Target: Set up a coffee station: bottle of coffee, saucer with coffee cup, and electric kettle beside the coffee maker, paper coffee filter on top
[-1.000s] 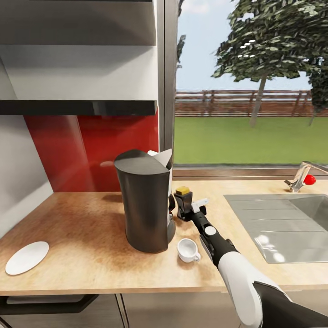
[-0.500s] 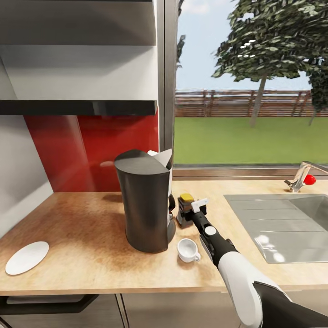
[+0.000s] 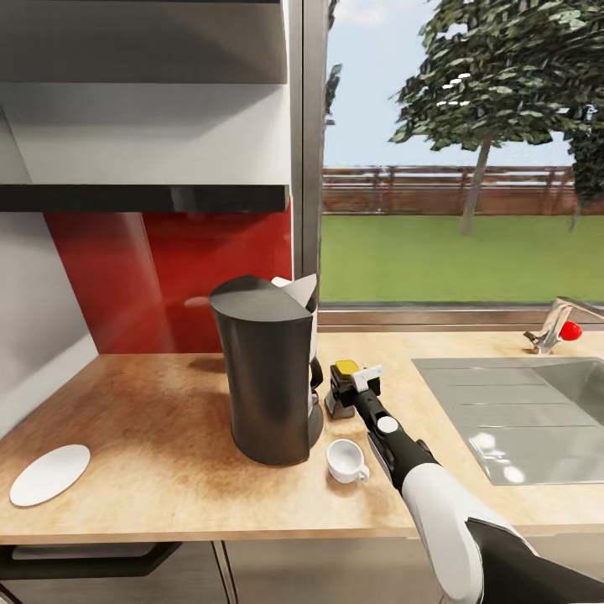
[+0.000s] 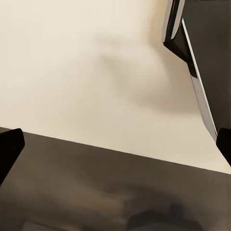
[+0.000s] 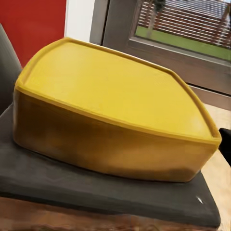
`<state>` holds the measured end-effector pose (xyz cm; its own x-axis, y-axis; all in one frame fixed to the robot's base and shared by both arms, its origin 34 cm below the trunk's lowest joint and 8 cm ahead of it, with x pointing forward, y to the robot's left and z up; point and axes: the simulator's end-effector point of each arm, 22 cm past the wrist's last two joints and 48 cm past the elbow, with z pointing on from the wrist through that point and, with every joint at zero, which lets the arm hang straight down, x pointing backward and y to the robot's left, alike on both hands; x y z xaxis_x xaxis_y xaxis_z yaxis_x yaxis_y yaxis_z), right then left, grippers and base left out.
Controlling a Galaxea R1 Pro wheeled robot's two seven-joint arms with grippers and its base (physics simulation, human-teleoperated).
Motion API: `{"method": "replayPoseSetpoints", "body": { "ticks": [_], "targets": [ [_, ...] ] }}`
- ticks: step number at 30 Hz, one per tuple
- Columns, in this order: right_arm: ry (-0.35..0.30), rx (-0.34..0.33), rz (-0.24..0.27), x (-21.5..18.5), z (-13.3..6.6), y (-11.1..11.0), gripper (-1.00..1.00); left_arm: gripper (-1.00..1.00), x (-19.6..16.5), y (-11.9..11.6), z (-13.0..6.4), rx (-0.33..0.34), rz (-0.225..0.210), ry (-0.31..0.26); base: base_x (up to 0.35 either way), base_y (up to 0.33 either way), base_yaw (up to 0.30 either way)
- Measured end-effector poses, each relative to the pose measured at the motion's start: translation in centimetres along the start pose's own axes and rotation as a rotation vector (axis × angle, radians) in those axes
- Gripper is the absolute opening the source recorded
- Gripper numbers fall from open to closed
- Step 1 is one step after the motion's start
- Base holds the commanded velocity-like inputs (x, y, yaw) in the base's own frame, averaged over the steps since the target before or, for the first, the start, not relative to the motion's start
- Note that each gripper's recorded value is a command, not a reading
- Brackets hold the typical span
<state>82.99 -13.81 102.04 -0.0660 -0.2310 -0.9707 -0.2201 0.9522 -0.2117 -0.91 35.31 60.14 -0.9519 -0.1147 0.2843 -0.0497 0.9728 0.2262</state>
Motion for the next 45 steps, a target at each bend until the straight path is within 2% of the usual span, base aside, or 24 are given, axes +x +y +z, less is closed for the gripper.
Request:
{"method": "replayPoseSetpoints", "body": {
  "ticks": [18,26,45],
  "targets": [
    [0.001,-0.001,0.0,0.06,-0.01,0.04,1.0,1.0,0.01,-0.09,-0.01,0.0,-0.001,0.0,0.0,0.008,0.0],
    [0.002,-0.001,0.0,0.12,0.03,0.05,1.0,1.0,0.0,-0.09,-0.01,0.0,-0.002,0.001,-0.24,0.0,0.0],
    [0.001,0.0,0.0,0.05,0.03,0.01,1.0,1.0,0.01,-0.1,-0.01,0.0,-0.002,0.001,-0.038,0.0,0.0]
  ]
}}
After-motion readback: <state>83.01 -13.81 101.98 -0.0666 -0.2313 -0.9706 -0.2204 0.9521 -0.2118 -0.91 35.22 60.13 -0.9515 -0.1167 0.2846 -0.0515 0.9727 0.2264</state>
